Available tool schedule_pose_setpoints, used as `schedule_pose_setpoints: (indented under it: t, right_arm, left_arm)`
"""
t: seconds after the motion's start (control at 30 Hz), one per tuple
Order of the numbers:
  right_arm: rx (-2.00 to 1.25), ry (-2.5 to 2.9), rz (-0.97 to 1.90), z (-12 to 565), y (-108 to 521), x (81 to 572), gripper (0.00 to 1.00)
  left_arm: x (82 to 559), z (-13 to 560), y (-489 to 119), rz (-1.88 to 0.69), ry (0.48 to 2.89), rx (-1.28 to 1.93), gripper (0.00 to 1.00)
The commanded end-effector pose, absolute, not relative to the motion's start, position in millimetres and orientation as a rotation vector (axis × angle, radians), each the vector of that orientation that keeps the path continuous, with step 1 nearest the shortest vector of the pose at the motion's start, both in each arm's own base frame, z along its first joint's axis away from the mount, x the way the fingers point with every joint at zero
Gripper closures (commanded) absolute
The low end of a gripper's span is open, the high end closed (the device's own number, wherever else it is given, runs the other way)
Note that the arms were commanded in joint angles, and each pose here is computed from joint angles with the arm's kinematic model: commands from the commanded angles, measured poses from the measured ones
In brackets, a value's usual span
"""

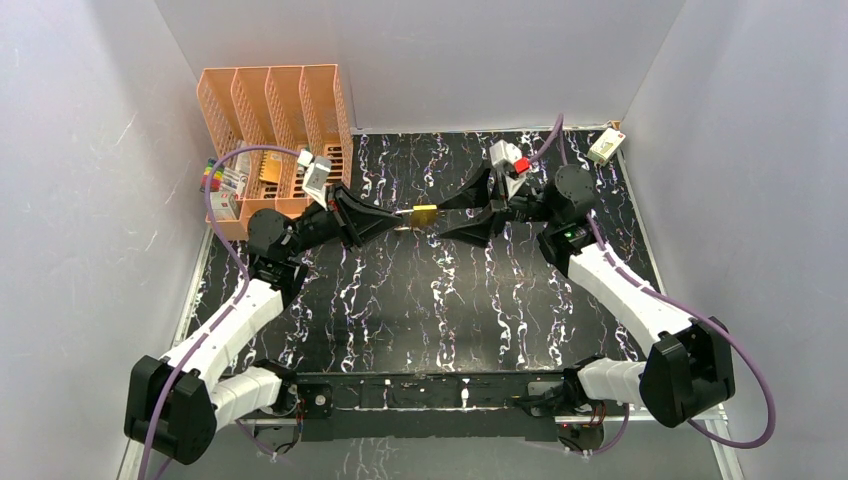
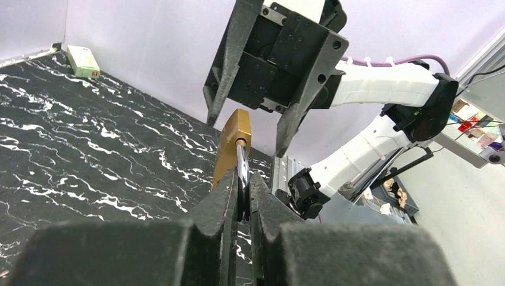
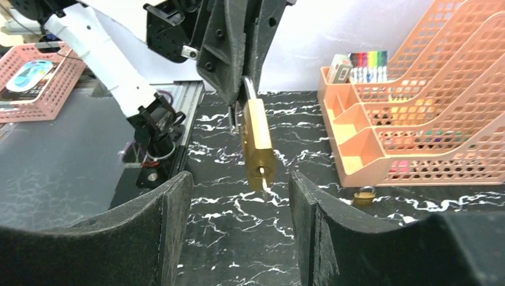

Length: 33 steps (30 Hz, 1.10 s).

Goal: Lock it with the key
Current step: Pick up the lock from the center of the board.

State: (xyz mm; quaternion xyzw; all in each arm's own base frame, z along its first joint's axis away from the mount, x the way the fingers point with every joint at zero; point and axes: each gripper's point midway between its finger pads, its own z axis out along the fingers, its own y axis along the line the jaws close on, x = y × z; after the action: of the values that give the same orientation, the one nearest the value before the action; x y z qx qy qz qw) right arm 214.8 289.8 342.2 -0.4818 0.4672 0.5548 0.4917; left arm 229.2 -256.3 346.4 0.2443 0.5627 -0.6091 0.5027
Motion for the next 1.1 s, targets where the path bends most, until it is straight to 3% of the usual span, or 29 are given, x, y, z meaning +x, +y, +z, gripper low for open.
schedule_pose_setpoints:
  t: [0.0, 0.7, 1.07]
  right_arm:
    - [-1.113, 0.957, 1.253, 382.1, 286.6, 217.3, 0.33]
    - [-1.11, 0.943, 1.391, 383.9, 300.3, 213.1, 0.34]
    - [-1.131, 0.951, 1.431, 380.6, 313.2, 208.5, 0.4]
  left_arm:
    - [213.1, 392.4, -248.0, -1.433, 1.16, 0.632, 1.0]
    - [217.5, 397.6, -248.3, -1.455, 1.123, 0.602, 1.0]
    - [222.4, 396.2, -248.4, -1.446, 1.118, 0.587, 1.0]
